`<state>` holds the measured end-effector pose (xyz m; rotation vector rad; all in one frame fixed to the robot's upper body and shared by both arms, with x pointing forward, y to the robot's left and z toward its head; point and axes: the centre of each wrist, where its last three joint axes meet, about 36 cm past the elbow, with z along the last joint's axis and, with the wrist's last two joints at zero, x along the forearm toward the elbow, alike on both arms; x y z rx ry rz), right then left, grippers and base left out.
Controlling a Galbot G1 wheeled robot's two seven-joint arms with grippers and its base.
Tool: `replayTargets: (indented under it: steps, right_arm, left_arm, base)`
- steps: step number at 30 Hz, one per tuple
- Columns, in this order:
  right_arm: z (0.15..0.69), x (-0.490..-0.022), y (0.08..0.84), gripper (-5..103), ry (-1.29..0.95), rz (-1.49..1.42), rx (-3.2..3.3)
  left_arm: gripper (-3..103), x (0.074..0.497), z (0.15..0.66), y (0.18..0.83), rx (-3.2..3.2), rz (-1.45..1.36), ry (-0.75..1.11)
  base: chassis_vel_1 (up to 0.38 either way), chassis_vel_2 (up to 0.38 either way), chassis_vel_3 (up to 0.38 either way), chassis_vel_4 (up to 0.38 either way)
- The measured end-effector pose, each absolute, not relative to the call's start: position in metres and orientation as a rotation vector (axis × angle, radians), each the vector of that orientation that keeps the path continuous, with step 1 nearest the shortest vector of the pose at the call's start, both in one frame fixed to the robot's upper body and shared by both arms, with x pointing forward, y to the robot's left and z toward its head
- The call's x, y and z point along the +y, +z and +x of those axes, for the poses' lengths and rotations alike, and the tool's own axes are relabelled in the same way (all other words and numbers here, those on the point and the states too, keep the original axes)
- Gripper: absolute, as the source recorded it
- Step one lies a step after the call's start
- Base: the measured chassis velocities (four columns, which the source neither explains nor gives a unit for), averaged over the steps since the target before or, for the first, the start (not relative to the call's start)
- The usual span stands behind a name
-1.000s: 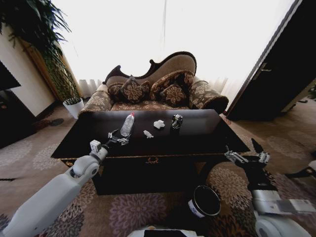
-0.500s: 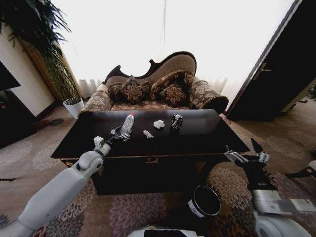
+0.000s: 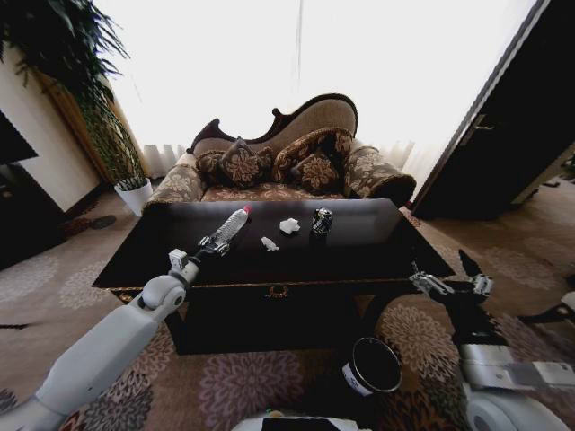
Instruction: Move to the front of the table and place the trash on the table into the trash bin.
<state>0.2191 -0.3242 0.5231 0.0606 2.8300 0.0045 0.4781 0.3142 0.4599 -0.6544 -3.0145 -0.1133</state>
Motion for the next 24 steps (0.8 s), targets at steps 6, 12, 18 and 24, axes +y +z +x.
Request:
replayTargets:
  steps: [6, 12, 18, 24]
  right_arm:
    - [0.218, -0.324, 0.522, 100, -0.014, 0.067, 2.834]
    - [0.218, -0.329, 0.518, 100, -0.067, 0.098, 2.843]
    - [0.218, -0.344, 0.503, 100, -0.511, 0.142, 2.814]
    - [0.215, -0.352, 0.485, 100, -0.893, 0.16, 2.715]
  left_arm:
    - [42, 0.314, 0.467, 0.465, -3.02, -0.672, -0.121]
    - [42, 0.322, 0.445, 0.488, -3.012, -0.711, -0.092]
    - [42, 0.323, 0.416, 0.527, -2.993, -0.801, -0.081]
    - [42, 0.293, 0.384, 0.558, -2.957, -0.945, -0.02]
  base:
    - [0.0, 0.0, 0.0, 0.0]
    - [0.0, 0.0, 0.0, 0.0]
    - [0.0, 0.0, 0.0, 0.0]
    - [0.0, 0.0, 0.0, 0.0]
